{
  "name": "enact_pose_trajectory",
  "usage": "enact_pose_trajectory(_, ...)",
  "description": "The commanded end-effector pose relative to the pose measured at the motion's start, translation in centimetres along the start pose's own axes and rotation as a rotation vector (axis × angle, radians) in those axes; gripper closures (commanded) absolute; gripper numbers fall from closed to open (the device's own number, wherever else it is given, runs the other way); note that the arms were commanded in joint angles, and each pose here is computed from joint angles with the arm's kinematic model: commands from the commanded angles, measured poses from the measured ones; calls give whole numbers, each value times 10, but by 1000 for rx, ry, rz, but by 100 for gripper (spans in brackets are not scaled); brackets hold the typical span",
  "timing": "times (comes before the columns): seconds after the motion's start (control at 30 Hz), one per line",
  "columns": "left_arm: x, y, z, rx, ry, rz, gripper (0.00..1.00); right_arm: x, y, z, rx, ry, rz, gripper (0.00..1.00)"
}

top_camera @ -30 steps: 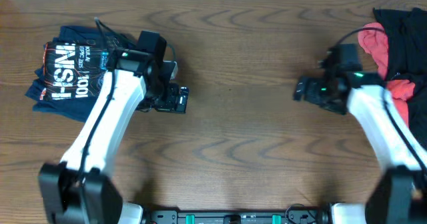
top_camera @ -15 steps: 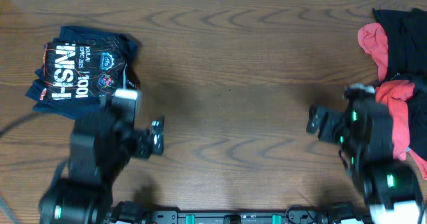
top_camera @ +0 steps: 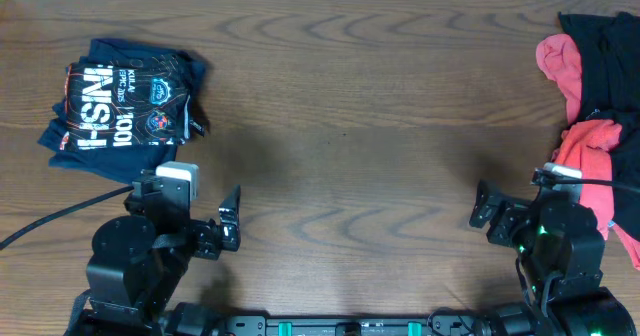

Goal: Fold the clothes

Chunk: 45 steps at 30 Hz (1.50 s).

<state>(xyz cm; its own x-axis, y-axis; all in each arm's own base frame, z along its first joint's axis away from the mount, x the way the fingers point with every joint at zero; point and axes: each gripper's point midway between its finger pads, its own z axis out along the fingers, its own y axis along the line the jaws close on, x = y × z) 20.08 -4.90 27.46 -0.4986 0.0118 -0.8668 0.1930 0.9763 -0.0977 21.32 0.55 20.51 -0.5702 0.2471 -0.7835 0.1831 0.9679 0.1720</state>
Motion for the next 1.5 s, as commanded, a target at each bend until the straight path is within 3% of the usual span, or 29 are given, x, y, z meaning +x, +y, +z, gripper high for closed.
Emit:
enact_pose_trajectory(0.0,3,3,1,-18,8,-3,2,8,-4,2,24,24,-2,1)
enact_pose_trajectory(0.83,3,3,1,-18,8,-3,2,41,-21,-8,70,130,-50,1)
enact_pose_trajectory(1.0,3,3,1,-18,8,-3,2,30,-22,-8,42,-6,-30,1)
enact_pose_trajectory(1.2,3,3,1,-18,8,-3,2,25,-1,8,-123,-217,-148,1)
enact_pose_trajectory(1.47,3,3,1,-18,8,-3,2,4,-1,19,-149,-483,-126,1)
